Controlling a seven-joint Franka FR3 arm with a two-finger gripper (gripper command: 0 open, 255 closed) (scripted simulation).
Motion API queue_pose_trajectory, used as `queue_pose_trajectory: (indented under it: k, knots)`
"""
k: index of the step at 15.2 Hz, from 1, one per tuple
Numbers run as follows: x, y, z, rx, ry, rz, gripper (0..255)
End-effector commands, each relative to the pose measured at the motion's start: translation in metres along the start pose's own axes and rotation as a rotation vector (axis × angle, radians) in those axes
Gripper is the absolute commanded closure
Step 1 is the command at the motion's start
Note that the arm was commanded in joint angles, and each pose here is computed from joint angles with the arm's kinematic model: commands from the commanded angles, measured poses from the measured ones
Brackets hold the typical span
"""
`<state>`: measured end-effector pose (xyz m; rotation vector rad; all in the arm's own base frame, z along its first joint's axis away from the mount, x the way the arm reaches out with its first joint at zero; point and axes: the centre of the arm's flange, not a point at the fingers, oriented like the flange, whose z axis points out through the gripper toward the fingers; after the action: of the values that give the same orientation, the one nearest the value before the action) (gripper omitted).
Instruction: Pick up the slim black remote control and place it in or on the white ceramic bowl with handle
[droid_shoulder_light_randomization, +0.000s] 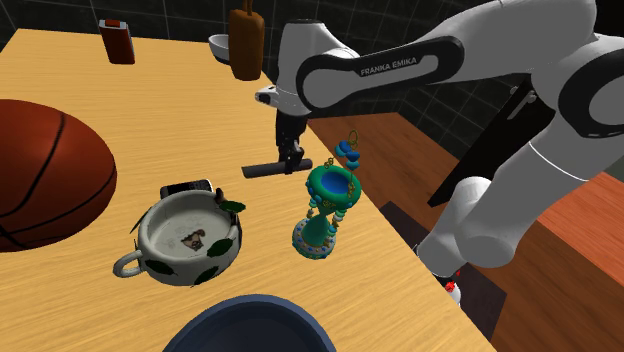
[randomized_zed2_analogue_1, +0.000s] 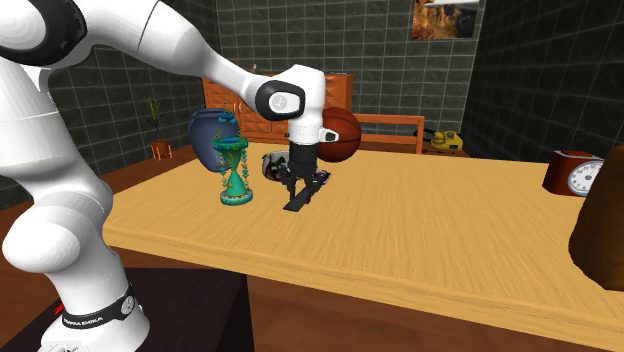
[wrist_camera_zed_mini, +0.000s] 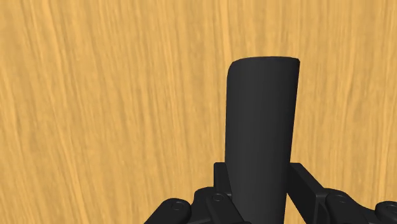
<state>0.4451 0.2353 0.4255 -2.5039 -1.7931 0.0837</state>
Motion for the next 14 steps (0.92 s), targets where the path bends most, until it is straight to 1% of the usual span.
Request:
queue_pose_trajectory:
  k: [1,14]
  knots:
    - [0.000,-0.001,-0.011,0.000,0.000,0.000,255]
    - [-0.001,-0.007,-0.079,0.000,0.000,0.000,255]
